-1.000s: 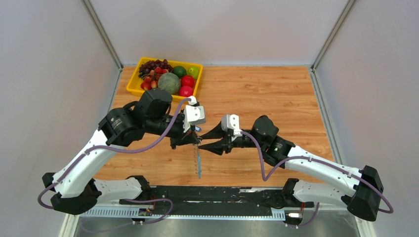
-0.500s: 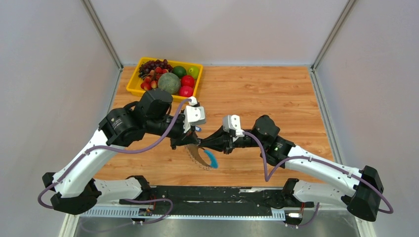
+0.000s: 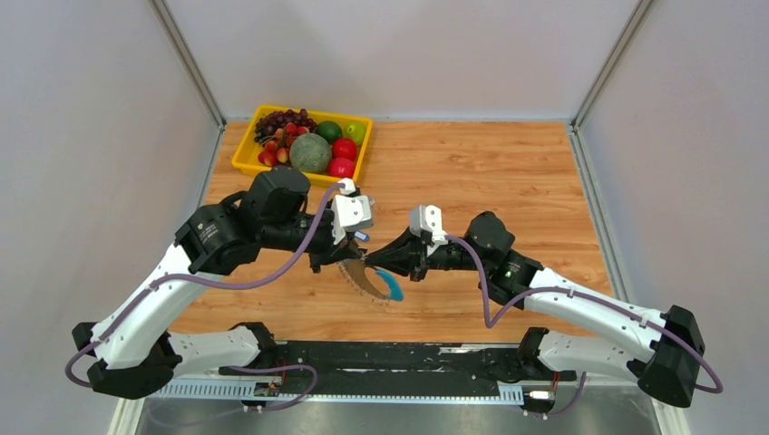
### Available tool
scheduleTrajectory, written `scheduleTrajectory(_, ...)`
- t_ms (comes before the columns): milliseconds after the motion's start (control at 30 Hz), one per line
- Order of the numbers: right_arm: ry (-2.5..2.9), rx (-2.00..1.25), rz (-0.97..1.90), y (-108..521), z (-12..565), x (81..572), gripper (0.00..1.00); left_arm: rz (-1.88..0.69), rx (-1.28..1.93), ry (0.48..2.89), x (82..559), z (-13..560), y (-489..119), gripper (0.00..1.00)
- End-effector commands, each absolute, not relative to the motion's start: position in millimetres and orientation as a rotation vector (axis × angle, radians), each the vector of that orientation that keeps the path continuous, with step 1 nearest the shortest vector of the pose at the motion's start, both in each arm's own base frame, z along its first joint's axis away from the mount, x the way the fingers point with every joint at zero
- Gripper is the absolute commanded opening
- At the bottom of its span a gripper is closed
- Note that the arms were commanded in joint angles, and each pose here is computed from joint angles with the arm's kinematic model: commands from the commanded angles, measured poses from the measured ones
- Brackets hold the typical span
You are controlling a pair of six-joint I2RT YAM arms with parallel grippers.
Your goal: Remove the keys from the keyring
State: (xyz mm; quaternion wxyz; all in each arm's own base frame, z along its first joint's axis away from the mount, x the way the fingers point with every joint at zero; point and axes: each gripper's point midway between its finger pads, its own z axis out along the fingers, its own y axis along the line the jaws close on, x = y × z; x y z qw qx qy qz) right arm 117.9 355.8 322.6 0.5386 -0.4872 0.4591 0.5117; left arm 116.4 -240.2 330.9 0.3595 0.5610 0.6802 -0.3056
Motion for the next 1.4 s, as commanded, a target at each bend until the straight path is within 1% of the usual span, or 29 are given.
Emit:
scheduleTrajectory(0,1.091,-1.063,1.228,347,346,124,0.00,-0.701,1.393,1.654,128,344,-235,0.00)
scheduleTrajectory(167,1.113,-1.019,1.225,342,347,130,0.00,-0.641,1.372,1.659,135,336,-228,0.00)
scheduleTrajectory(333,1.134,-0.962,1.220,338,352,138,0.00,-0.606,1.384,1.712,139,317,-226,0.00)
scheduleTrajectory(633,1.094,-0.898,1.243,328,366,136,0.00,-0.556,1.394,1.820,148,284,-226,0.00)
scheduleTrajectory(800,1.096,-0.860,1.225,321,369,141,0.00,-0.529,1.389,1.855,151,279,-224,0.00)
scheduleTrajectory(1000,1.081,-0.816,1.253,321,371,144,0.00,-0.672,1.399,1.797,140,279,-242,0.00)
scheduleTrajectory(1167,1.090,-0.806,1.281,328,366,146,0.00,-0.808,1.383,1.711,131,292,-260,0.00)
scheduleTrajectory(1367,1.076,-0.796,1.322,333,364,145,0.00,-0.848,1.376,1.693,132,293,-269,0.00)
